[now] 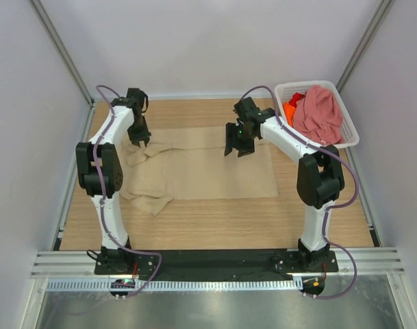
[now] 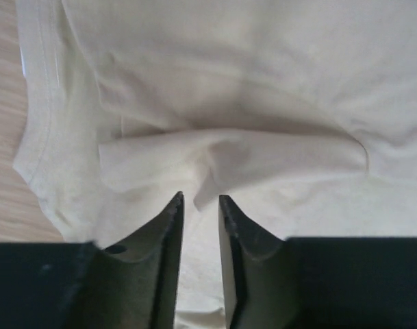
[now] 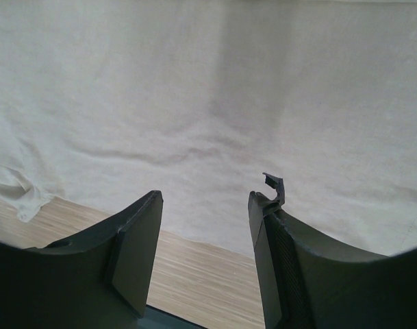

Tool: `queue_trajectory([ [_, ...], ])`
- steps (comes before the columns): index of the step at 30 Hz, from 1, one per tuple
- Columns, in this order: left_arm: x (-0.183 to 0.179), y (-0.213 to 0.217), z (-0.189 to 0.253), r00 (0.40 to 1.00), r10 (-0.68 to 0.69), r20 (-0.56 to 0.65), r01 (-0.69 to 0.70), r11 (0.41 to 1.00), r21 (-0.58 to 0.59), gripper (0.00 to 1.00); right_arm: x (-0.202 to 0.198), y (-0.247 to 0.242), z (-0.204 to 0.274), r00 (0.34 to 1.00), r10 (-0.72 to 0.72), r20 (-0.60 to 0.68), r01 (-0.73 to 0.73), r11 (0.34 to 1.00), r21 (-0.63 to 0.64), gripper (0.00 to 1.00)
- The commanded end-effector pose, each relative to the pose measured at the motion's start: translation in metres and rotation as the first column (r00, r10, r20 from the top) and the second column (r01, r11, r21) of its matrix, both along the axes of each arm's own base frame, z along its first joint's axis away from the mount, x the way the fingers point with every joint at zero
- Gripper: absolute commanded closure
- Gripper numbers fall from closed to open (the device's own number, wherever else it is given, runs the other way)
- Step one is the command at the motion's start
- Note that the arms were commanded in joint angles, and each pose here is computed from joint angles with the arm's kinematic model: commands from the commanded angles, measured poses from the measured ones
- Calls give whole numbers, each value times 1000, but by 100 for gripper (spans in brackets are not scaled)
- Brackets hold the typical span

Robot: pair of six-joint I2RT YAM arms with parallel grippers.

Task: Fold and stack the t-shirts
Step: Fold the tshirt

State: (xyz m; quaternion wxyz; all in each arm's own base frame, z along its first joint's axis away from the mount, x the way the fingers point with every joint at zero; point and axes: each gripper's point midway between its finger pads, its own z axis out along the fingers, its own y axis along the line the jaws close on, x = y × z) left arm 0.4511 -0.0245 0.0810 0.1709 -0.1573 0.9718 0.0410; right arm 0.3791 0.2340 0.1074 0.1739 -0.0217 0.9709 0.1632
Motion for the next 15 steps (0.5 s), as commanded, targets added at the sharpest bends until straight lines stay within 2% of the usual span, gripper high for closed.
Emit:
queue_trajectory([
  [1, -11, -23, 41, 994, -38, 102, 44, 997, -61, 75, 0, 5, 5, 1000, 21, 19, -21, 1000, 23, 40],
  [3, -23, -31, 30, 996, -59, 69, 64, 995, -71, 85, -1, 5, 5, 1000, 21, 17, -22, 999, 24, 40],
  [6, -32, -46, 23, 993, -95, 63, 101, 990, -101, 90, -2, 3, 5, 1000, 25, 20, -25, 1000, 17, 40],
  [11, -37, -75, 8, 987, -158, 40, 162, 975, -149, 91, -6, 0, 2, 1000, 29, 12, -29, 1000, 8, 40],
  [15, -32, -70, -9, 989, -150, -10, 148, 985, -91, 90, -7, -1, 2, 1000, 25, 10, -25, 1000, 6, 39],
])
